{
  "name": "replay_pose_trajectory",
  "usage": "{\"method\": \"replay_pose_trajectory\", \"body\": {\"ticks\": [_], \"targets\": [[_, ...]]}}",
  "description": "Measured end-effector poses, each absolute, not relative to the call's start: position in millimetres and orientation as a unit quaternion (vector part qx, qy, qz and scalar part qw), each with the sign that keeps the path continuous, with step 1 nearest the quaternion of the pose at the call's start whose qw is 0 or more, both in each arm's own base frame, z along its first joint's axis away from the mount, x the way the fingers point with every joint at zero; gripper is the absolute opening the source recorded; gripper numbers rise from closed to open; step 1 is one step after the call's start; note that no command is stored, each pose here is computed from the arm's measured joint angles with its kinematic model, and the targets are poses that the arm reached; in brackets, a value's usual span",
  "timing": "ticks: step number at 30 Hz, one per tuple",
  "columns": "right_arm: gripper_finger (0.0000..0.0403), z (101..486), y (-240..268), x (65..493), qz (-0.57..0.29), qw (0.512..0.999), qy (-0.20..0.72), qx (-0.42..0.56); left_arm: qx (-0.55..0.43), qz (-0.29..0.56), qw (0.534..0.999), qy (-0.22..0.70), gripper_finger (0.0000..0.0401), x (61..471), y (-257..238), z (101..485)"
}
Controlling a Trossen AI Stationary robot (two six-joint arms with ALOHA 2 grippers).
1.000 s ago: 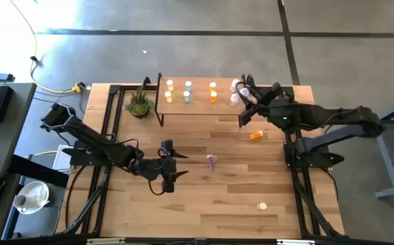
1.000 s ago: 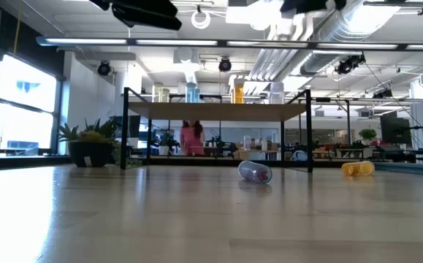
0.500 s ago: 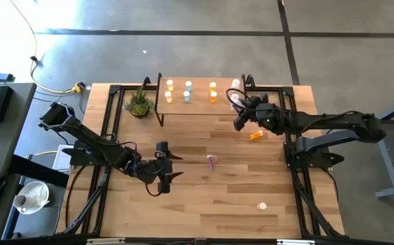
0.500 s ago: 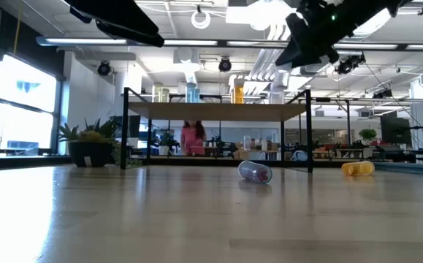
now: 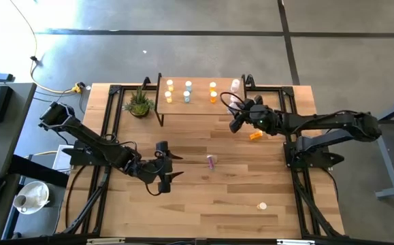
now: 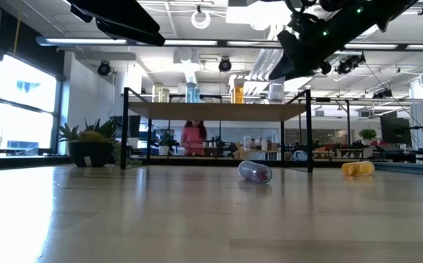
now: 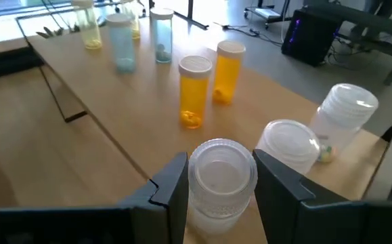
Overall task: Pick and place medicine bottles onto shelf by color
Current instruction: Put the white pill bottle on the shelf aligned with the other white pill bottle
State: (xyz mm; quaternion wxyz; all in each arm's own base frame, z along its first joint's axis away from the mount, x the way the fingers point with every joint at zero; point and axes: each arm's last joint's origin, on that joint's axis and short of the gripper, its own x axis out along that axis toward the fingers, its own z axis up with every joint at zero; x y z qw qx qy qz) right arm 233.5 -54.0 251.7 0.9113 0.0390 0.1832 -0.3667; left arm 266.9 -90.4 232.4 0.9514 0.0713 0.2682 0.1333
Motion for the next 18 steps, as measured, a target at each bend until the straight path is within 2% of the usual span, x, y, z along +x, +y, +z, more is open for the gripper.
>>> {"method": "replay_pose_trajectory", "body": {"ticks": [7, 18], "targets": [[0.0119, 251.3, -62.2, 232.0, -0.383, 0.905, 0.182, 0.041, 0.072, 0.133, 0.951, 0.269, 0.0239, 266.9, -90.5, 232.4], [0.0119, 250.9, -63.3, 232.3, -0.360, 0.913, 0.188, 0.047, 0.071, 0.132, 0.951, 0.269, 0.0239, 266.9, -90.5, 232.3]]}}
